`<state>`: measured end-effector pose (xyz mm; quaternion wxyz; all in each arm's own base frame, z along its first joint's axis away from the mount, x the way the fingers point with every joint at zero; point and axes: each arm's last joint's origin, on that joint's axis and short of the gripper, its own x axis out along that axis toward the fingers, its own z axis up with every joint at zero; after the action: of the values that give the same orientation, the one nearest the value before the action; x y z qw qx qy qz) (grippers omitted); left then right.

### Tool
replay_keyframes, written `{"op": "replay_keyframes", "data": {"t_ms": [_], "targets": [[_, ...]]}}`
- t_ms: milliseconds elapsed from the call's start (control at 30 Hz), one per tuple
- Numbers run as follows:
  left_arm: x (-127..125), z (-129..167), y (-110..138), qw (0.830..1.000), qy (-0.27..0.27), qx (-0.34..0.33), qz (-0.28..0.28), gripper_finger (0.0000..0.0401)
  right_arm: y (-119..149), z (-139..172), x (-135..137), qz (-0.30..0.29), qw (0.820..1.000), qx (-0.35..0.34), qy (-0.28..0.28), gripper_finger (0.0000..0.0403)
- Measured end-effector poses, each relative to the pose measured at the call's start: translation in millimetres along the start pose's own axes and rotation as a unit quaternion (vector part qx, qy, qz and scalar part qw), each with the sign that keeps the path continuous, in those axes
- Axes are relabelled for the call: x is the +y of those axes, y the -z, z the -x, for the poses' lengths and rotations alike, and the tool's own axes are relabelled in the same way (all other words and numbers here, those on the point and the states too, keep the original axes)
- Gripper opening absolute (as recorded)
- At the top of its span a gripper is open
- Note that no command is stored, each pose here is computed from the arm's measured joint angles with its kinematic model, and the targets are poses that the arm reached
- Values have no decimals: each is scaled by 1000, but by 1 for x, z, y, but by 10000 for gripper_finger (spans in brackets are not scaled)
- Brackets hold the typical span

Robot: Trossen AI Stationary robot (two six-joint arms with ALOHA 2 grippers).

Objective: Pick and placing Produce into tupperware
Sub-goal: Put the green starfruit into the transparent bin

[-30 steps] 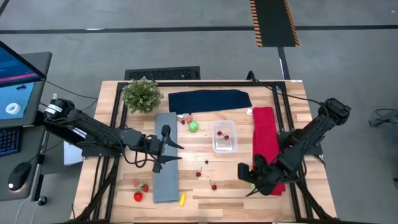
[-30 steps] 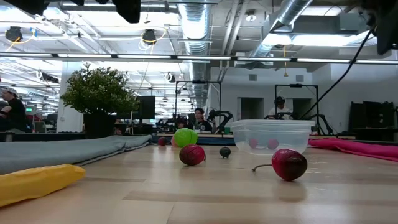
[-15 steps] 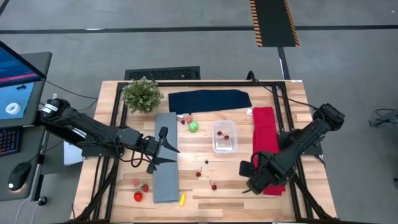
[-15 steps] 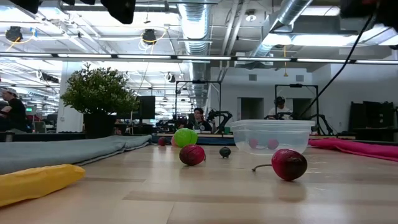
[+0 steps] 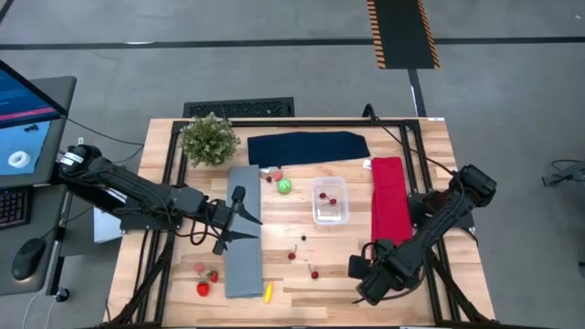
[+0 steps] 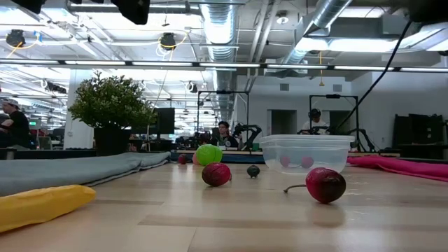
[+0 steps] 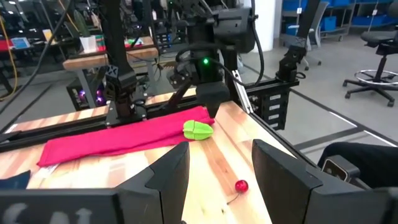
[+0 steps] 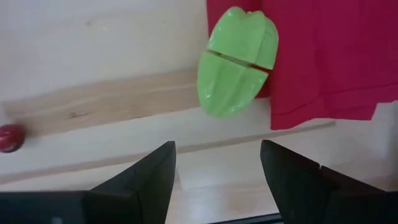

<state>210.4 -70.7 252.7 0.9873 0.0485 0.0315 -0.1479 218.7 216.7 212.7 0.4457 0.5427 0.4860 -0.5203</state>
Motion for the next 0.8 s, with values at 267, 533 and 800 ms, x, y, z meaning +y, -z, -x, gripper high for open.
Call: {"op": "replay_keyframes", "data": {"t_ms": [267,533,800], "targets": [[0,0,1,1000,0,3,0,167,-2,0,0,-1,1000,-18,-10,260],[0,0,1,1000,2,6,0,167,-3,0,1,-3,1000,-16,-4,260],[0,0,2,1000,3,8,0,167,-5,0,-1,-5,1000,-27,5,260]]}}
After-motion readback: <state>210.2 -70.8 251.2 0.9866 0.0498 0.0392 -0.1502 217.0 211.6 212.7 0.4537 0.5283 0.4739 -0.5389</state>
